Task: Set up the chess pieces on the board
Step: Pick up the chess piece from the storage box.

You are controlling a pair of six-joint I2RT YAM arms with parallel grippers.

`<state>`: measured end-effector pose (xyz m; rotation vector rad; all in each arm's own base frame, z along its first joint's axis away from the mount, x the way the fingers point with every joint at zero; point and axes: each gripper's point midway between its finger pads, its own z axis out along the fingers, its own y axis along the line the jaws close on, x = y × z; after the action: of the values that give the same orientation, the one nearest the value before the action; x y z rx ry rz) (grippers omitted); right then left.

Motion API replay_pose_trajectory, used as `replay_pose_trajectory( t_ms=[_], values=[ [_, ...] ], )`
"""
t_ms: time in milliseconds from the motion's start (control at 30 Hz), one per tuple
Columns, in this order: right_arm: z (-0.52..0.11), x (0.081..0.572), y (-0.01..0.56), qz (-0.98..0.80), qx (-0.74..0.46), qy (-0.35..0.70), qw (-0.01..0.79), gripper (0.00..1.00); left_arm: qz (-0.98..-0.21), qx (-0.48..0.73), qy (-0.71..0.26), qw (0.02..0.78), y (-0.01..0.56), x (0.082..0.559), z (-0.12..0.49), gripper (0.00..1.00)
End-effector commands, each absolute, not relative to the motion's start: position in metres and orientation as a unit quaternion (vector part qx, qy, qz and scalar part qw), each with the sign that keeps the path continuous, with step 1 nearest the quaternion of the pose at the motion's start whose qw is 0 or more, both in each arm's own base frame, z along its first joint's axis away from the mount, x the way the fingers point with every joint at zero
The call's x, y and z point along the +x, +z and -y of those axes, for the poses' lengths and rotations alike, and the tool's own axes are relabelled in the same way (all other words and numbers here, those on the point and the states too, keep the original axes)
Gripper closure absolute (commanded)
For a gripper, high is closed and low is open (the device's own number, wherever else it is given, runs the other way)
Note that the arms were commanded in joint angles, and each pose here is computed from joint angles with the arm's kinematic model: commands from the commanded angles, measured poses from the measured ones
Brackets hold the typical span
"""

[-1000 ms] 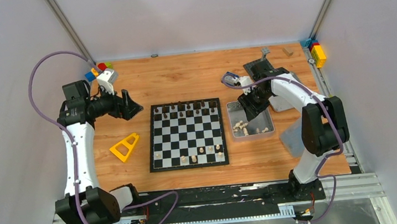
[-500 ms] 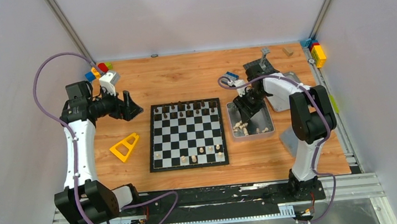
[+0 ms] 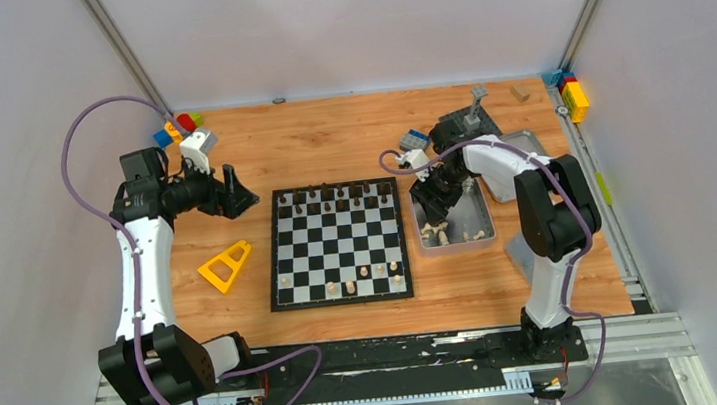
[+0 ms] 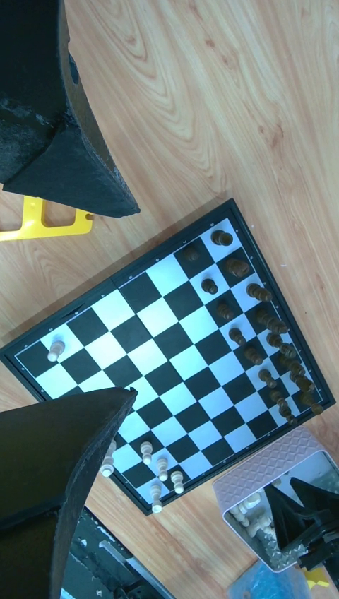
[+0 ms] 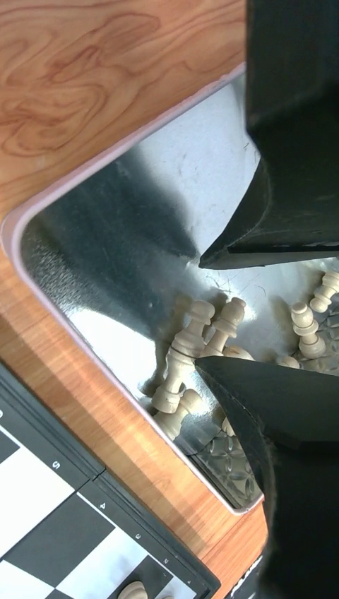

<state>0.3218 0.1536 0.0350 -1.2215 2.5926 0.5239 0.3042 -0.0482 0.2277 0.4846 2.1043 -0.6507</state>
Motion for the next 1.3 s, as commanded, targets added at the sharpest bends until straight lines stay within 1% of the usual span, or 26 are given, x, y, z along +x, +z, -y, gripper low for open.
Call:
replay_pose_trajectory(
  t_ms=[0, 233, 467, 633, 867, 933, 1000, 1267],
  values=[
    [-0.163, 0.327, 0.033, -0.855, -0.468, 0.178, 0.134, 0.50, -0.831, 0.212, -0.256, 0.447, 0.234, 0.309, 0.049, 0.04],
    [-0.164, 0.324, 0.025, -0.835, -0.505, 0.177, 0.128, 0.50, -0.833, 0.209, -0.255, 0.445, 0.234, 0.309, 0.048, 0.04],
    [-0.169, 0.310, 0.026, -0.815, -0.528, 0.208, 0.117, 0.54, -0.836, 0.206, -0.250, 0.442, 0.232, 0.310, 0.047, 0.04],
    [-0.173, 0.305, 0.026, -0.812, -0.526, 0.228, 0.109, 0.64, -0.838, 0.204, -0.249, 0.440, 0.230, 0.311, 0.046, 0.04],
    [-0.165, 0.310, 0.026, -0.826, -0.507, 0.223, 0.108, 0.88, -0.837, 0.206, -0.253, 0.440, 0.230, 0.311, 0.047, 0.04],
    [-0.159, 0.313, 0.030, -0.831, -0.499, 0.219, 0.113, 0.93, -0.836, 0.207, -0.256, 0.439, 0.229, 0.311, 0.048, 0.04],
    [-0.154, 0.316, 0.038, -0.834, -0.491, 0.217, 0.122, 0.95, -0.834, 0.210, -0.263, 0.437, 0.229, 0.312, 0.050, 0.04],
    [-0.145, 0.319, 0.058, -0.837, -0.482, 0.213, 0.148, 0.97, -0.827, 0.253, -0.277, 0.420, 0.225, 0.313, 0.070, 0.04]
  ],
)
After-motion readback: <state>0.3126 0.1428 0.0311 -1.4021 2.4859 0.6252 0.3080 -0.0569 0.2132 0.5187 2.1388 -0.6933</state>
